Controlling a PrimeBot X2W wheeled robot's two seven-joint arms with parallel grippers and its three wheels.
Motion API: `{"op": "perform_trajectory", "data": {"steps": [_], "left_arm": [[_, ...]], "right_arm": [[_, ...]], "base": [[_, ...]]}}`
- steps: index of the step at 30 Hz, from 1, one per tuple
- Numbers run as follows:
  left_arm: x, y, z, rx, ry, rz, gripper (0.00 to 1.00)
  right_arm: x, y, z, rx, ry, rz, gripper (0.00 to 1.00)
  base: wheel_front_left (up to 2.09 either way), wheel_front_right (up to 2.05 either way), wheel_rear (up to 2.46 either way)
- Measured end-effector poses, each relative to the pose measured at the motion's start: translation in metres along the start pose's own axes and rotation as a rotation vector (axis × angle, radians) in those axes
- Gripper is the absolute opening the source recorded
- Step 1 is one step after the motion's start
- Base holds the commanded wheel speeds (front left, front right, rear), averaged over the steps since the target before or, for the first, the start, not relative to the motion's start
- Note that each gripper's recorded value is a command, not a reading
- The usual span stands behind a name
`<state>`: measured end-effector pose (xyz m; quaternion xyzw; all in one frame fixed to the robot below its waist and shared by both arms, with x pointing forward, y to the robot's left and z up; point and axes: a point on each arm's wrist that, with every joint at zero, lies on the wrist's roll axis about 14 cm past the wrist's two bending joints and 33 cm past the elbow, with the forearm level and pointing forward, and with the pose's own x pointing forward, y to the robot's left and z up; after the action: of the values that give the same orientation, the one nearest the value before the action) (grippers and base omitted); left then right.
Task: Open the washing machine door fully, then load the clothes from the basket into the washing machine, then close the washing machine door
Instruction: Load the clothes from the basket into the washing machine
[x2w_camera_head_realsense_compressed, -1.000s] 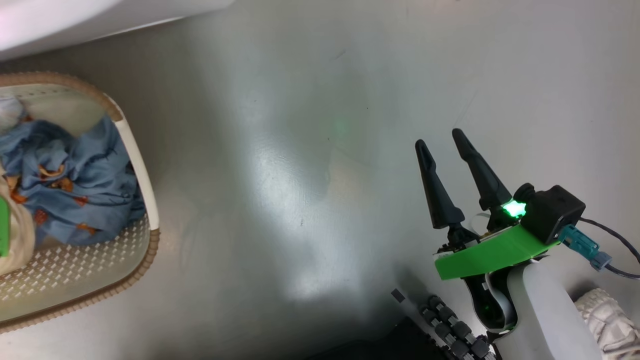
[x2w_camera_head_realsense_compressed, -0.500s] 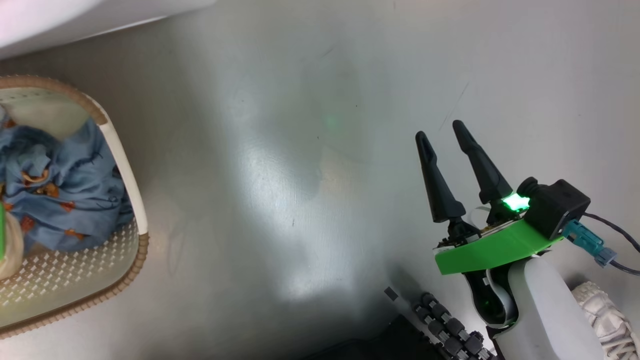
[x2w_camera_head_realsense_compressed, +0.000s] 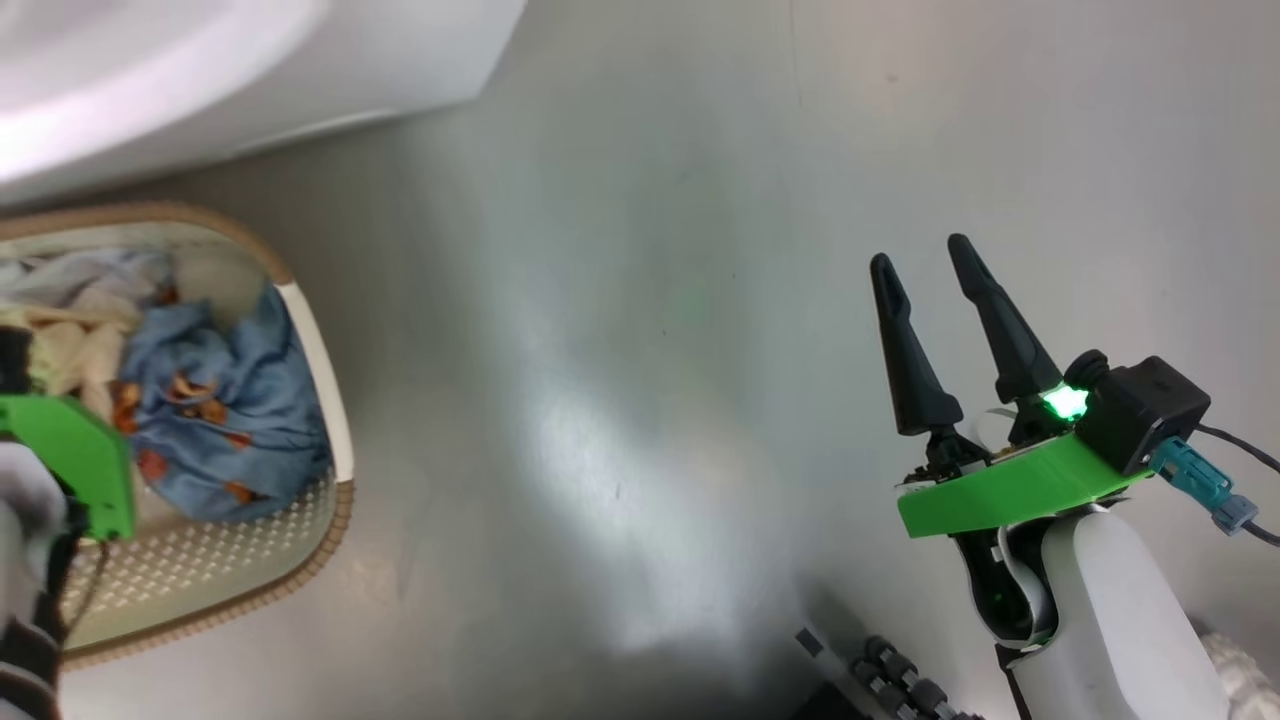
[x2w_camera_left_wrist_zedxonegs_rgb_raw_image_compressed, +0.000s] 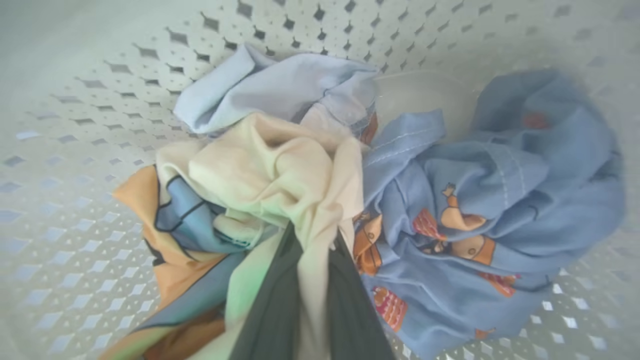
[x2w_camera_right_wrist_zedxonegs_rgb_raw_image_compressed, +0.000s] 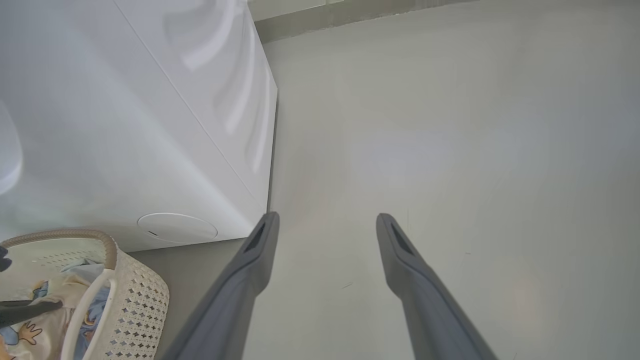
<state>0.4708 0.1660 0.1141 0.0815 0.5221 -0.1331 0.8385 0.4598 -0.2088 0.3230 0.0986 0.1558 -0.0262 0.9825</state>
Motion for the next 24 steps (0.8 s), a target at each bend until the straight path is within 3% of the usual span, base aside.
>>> {"op": "perform_trajectory", "data": {"steps": [24], "left_arm": [[-0.139, -0.009, 0.052, -0.194, -0.47, 0.057, 0.0]], "right_arm": [[-0.046, 0.036, 0.075, -0.005, -0.167, 0.092, 1.0]], "base": [[0.0, 0.0, 0.0]]}}
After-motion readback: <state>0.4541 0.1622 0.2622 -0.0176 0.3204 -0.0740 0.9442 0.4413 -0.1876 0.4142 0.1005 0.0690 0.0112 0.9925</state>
